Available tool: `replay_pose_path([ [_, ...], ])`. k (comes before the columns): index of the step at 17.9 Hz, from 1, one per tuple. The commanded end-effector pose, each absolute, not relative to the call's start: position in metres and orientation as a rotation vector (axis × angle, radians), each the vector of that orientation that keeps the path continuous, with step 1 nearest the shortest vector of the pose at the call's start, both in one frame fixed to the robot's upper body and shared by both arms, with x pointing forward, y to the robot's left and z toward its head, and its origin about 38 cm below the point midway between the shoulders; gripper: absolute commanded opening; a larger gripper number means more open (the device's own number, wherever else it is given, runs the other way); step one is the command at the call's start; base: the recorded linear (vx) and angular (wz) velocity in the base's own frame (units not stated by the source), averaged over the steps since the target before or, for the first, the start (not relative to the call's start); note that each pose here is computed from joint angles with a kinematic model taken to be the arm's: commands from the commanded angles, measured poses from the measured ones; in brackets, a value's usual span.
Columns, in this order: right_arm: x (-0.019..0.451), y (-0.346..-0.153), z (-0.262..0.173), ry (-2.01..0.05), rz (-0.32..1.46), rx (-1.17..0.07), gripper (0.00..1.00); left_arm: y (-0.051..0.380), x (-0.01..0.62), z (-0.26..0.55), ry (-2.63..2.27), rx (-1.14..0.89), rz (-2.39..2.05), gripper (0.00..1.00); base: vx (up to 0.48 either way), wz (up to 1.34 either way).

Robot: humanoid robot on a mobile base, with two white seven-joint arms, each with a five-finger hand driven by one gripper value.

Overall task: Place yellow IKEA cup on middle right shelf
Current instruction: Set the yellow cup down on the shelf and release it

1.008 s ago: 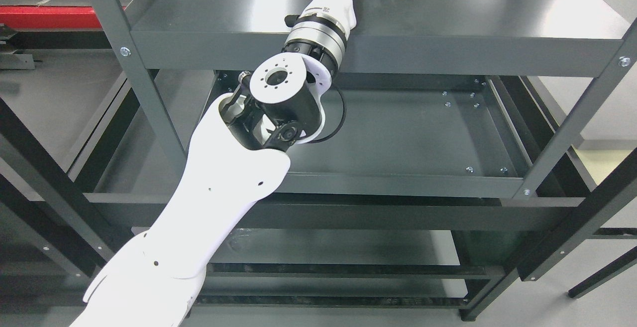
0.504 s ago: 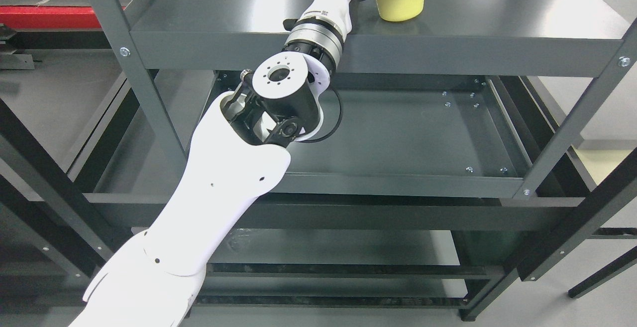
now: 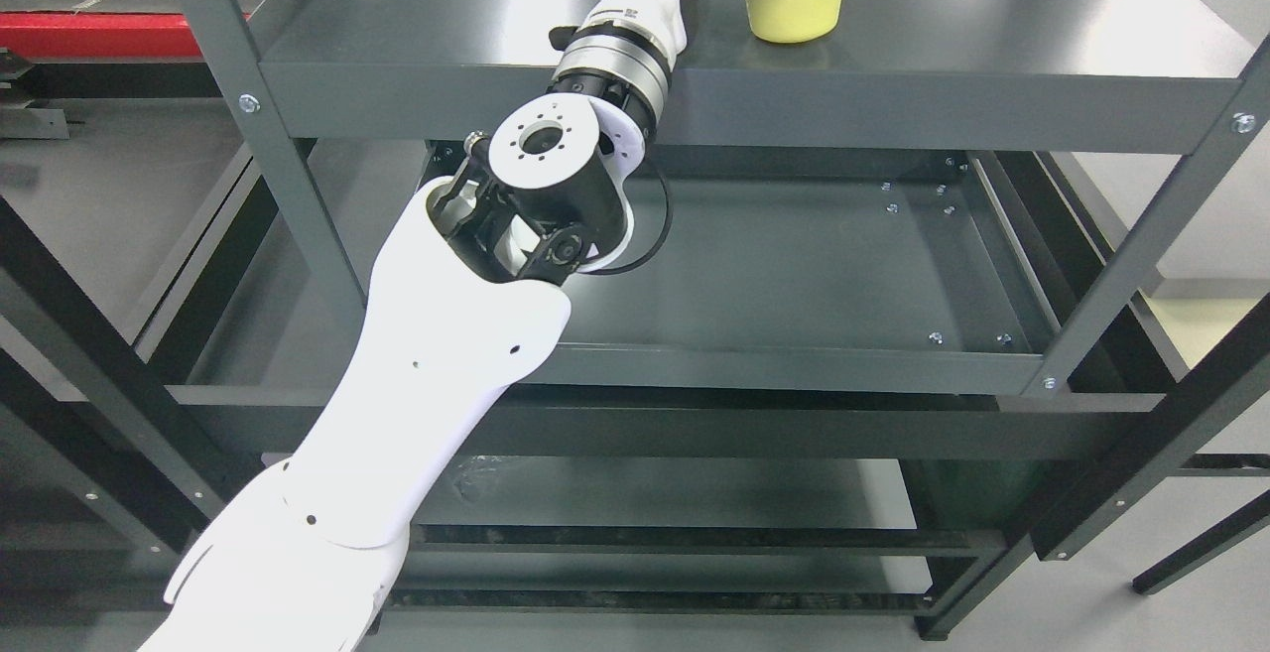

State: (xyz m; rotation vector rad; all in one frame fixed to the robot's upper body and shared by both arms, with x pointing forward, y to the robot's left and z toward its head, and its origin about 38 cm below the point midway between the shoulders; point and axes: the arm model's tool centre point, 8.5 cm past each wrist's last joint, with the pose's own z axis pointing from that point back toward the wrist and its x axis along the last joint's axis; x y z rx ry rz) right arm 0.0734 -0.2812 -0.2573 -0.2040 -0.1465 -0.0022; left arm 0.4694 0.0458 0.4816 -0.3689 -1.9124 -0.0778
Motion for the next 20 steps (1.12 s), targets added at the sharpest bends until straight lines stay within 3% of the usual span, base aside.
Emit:
replay_pose_path([
  [1, 0.064, -0.291, -0.257, -0.132, -0.008, -0.216, 0.99, 0.061, 0.456, 0.490, -1.966, -0.405, -0.045, 0.99, 0.000, 0.00],
  [13, 0.064, -0.291, -0.257, -0.132, -0.008, -0.216, 0.99, 0.061, 0.436, 0.480, -2.033, -0.549, -0.016, 0.99, 0.000, 0.00],
  [20, 0.064, -0.291, -0.257, -0.132, -0.008, -0.216, 0.99, 0.105, 0.437, 0.447, -2.184, -0.687, -0.305, 0.99, -0.031, -0.02],
])
